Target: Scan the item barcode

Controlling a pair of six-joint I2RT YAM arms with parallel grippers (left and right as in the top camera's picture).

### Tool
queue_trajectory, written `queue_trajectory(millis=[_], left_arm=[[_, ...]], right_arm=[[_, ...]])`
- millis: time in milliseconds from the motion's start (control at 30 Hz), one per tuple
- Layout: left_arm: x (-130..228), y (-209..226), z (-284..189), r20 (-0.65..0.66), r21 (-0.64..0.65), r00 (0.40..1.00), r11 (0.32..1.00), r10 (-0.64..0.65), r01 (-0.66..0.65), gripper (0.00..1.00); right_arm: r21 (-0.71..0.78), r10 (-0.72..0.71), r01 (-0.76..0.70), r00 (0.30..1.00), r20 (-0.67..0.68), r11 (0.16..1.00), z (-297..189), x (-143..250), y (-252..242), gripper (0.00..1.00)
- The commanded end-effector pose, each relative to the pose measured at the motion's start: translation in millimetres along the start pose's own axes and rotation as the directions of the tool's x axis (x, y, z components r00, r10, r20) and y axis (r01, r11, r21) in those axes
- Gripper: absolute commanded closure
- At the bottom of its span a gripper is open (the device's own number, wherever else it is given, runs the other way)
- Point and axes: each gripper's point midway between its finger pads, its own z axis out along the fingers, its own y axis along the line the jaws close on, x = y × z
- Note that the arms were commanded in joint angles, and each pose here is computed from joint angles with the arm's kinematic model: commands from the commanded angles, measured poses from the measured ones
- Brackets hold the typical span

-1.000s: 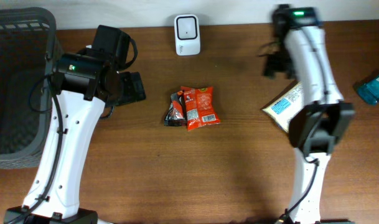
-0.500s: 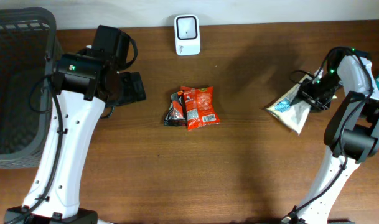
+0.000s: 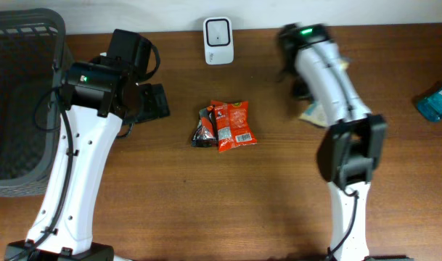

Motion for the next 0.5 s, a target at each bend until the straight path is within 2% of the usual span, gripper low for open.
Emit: queue_trajectory(millis=[0, 33, 67, 100, 167, 233, 267, 333, 467], left_arm=[[-2, 1, -2, 0.013, -0.005, 1.000, 1.000, 0.015, -0.015, 0.01], [-2, 1, -2, 0.013, -0.005, 1.000, 1.000, 0.015, -0.015, 0.01], [-2, 1, -2, 0.013, -0.005, 1.000, 1.000, 0.015, -0.015, 0.01], [-2, 1, -2, 0.013, -0.005, 1.000, 1.000, 0.015, -0.015, 0.01], [-2, 1, -2, 0.013, -0.005, 1.000, 1.000, 0.015, -0.015, 0.01], [-2, 1, -2, 0.013, -0.005, 1.000, 1.000, 0.015, -0.015, 0.01], [-2, 1, -2, 0.013, -0.005, 1.000, 1.000, 0.015, -0.015, 0.01], [-2, 1, -2, 0.013, -0.005, 1.000, 1.000, 0.015, -0.015, 0.01], [-2, 1, -2, 0.013, -0.005, 1.000, 1.000, 0.015, -0.015, 0.01]], right_arm=[[0.160, -0.060, 0.048, 0.996, 0.067, 0.986, -1, 13, 23, 0.94], [0.169, -0.105, 0.093, 0.992, 0.065, 0.981, -2, 22, 38, 0.91], [0.175, -0.149, 0.136, 0.986, 0.068, 0.975, -4, 35, 55, 0.81], [0.162, -0.174, 0.161, 0.982, 0.068, 0.974, -8, 42, 66, 0.78], [0.071, -0.228, 0.222, 0.970, 0.084, 0.972, -27, 66, 108, 0.57], [0.006, -0.248, 0.248, 0.964, 0.093, 0.969, -37, 79, 132, 0.47], [-0.044, -0.252, 0.258, 0.962, 0.102, 0.965, -43, 86, 148, 0.47], [-0.066, -0.259, 0.268, 0.959, 0.118, 0.961, -48, 89, 157, 0.29], [-0.065, -0.220, 0.220, 0.975, 0.014, 0.973, -41, 79, 119, 0.27]])
